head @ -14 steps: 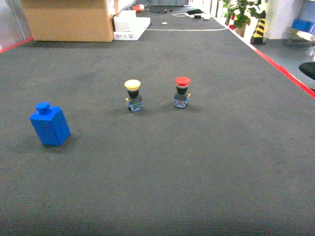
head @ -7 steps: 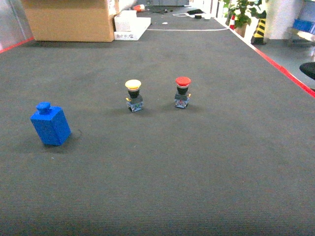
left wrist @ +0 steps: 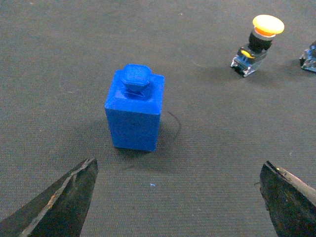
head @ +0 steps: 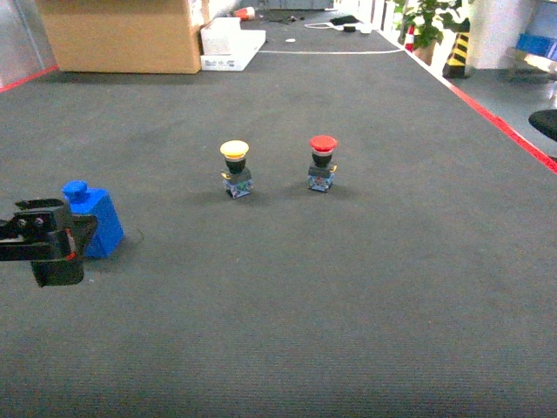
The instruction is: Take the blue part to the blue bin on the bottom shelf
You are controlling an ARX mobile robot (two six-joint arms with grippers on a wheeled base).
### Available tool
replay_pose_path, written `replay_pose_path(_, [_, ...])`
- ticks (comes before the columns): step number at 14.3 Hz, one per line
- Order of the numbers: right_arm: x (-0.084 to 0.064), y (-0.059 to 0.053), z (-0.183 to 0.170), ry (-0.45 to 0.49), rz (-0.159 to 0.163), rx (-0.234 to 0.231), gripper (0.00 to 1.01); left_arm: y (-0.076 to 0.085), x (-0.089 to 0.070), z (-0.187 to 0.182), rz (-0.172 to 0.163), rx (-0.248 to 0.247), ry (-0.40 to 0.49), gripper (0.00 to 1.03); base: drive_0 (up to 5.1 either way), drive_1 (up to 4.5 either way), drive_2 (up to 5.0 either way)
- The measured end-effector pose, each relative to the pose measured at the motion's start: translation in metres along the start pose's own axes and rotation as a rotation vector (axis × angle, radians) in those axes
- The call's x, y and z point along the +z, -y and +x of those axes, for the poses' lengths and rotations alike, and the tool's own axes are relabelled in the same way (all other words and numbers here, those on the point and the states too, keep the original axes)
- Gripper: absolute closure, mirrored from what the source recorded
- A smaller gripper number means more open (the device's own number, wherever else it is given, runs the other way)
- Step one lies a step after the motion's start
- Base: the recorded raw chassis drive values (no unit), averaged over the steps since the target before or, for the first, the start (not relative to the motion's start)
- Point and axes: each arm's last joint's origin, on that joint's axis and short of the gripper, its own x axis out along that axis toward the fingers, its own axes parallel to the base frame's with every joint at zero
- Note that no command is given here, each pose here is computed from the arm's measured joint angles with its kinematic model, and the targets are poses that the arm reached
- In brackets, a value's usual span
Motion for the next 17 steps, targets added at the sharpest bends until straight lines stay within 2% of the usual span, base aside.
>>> replay_pose_path(3, [0.000, 0.000, 0.000, 0.000, 0.000, 0.000, 0.03, -0.006, -0.007, 0.040, 0.020, 0.015, -0.051, 0.05, 0.0, 0.00, 0.0])
replay_pose_path(5, [0.000, 0.000, 0.000, 0.000, 0.000, 0.000, 0.03, -0.011, -0.012, 0.060, 0.008, 0.027, -0.082, 0.05, 0.0, 0.00, 0.0])
replay_pose_path(10, [0.000, 0.000, 0.000, 0.000, 0.000, 0.000, 0.03, -0.017, -0.009, 0.106, -0.008, 0.032, -0.112, 0.07, 0.0, 0.00, 0.0])
replay_pose_path(13, [0.000, 0.000, 0.000, 0.000, 0.000, 0.000, 0.03, -0.018, 0.002, 0.118, -0.007, 0.040, -0.105, 0.50, 0.0, 0.00, 0.0])
replay_pose_path(14, [0.000, 0.000, 0.000, 0.000, 0.000, 0.000, 0.03, -0.018, 0.003, 0.118, -0.011, 0.041, -0.114, 0.57, 0.0, 0.00, 0.0])
replay_pose_path(17, [0.000, 0.000, 0.000, 0.000, 0.000, 0.000, 0.03, -0.017, 0.004, 0.116, -0.017, 0.041, -0.119, 0.58, 0.0, 0.00, 0.0])
